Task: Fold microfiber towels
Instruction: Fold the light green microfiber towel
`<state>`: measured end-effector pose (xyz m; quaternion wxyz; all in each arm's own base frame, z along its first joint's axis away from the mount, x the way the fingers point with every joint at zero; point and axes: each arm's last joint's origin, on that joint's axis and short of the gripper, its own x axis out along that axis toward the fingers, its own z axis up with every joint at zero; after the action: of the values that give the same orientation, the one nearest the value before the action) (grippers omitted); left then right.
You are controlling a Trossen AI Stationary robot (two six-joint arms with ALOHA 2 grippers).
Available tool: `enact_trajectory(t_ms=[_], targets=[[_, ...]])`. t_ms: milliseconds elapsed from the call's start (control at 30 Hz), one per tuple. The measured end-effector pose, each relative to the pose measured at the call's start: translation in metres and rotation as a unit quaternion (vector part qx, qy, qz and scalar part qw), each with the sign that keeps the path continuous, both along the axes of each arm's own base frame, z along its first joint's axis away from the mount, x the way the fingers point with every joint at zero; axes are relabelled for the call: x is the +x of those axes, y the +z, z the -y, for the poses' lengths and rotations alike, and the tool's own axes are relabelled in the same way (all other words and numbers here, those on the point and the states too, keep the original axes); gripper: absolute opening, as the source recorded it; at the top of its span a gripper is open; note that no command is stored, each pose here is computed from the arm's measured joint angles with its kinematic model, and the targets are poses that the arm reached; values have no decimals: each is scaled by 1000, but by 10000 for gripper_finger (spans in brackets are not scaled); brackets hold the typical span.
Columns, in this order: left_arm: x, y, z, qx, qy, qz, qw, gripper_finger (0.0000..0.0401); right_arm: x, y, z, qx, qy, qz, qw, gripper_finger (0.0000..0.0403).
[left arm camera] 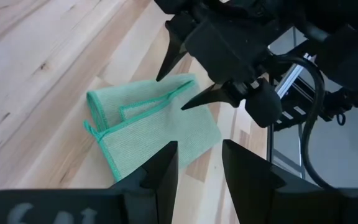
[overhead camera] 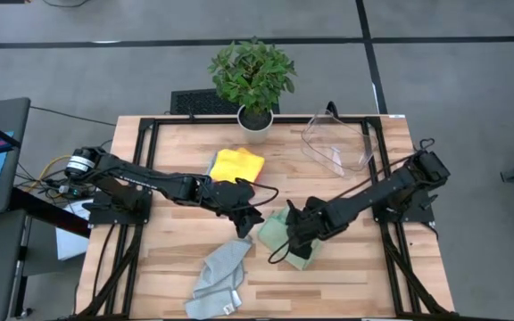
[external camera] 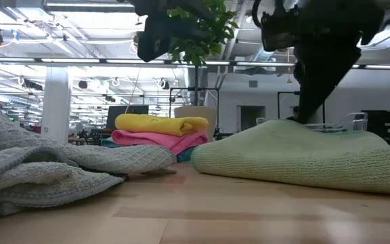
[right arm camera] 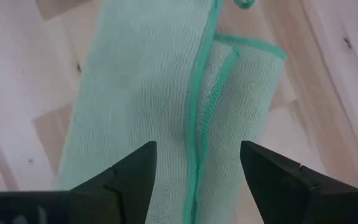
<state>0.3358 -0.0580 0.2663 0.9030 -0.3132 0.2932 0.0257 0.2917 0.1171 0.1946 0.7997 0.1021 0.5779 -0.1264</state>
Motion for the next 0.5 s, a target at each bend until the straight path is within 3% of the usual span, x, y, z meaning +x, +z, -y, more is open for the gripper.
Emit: enact_trajectory(t_ms=[333, 500], targets=[[0, 0, 0, 3, -2, 0, 1000, 117, -1, -20, 3, 42, -9, 10, 999, 251], [0, 0, -1, 4, -2, 0, 1000, 117, -3, -20, 4, 46, -15, 14, 999, 195]])
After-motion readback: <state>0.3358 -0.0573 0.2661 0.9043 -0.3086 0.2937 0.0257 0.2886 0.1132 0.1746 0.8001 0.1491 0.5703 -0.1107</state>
